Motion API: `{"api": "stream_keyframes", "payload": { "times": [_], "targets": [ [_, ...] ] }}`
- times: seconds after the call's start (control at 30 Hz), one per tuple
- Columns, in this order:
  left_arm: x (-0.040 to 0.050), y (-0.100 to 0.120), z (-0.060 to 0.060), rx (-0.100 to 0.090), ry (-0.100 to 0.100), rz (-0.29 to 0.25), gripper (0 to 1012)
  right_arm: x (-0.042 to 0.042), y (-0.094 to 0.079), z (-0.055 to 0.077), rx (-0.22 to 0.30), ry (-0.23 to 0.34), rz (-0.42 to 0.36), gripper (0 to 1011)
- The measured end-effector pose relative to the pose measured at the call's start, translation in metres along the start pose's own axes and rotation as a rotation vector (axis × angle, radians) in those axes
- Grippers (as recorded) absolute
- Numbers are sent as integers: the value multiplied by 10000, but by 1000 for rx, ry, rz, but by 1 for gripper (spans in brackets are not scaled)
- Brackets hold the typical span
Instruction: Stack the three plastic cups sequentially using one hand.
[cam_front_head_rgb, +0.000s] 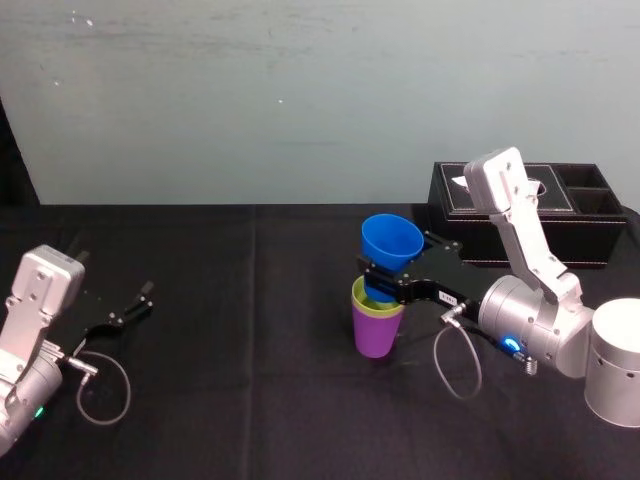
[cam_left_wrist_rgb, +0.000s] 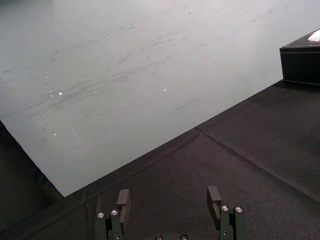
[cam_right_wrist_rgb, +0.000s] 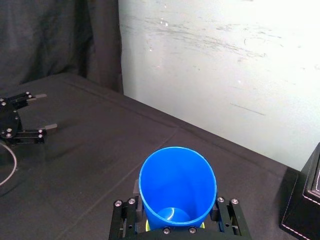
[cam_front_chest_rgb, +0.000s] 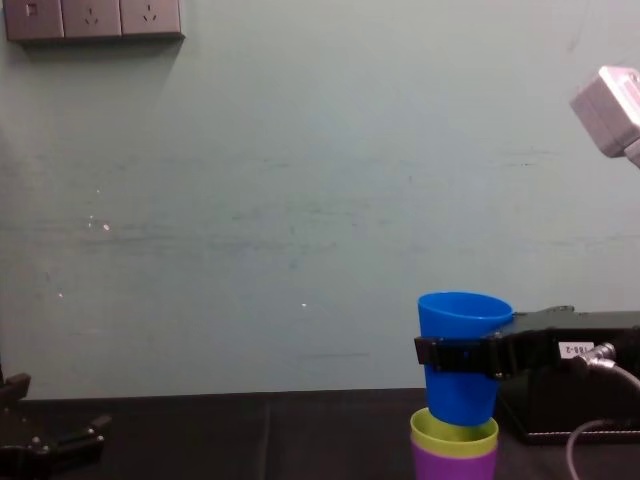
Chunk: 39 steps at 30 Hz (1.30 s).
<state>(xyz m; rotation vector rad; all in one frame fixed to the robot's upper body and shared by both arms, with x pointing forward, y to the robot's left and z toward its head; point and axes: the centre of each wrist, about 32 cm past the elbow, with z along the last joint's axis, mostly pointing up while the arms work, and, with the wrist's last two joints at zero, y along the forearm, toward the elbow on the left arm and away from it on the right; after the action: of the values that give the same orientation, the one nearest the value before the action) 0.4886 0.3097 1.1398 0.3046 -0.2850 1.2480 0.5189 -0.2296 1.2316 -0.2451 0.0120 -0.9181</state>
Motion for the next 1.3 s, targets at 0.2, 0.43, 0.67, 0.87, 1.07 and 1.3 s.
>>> {"api": "stream_keyframes", "payload": {
  "times": [0.2,0.43,0.67,0.87,1.07,1.3],
  "targets": [
    [0,0,0,0,0,0,1000,6,36,-45,-5,3,-7,722],
    [0,0,0,0,0,0,1000,-1,76,-87,-10,3,-7,722],
    [0,0,0,0,0,0,1000,-3,91,-129,-18,2,-10,722],
    [0,0,0,0,0,0,1000,-19,84,-178,-30,-3,-12,722],
    [0,0,0,0,0,0,1000,-25,81,-189,-34,-6,-12,722],
    [0,0,0,0,0,0,1000,-23,82,-186,-33,-5,-11,763]
  ]
}}
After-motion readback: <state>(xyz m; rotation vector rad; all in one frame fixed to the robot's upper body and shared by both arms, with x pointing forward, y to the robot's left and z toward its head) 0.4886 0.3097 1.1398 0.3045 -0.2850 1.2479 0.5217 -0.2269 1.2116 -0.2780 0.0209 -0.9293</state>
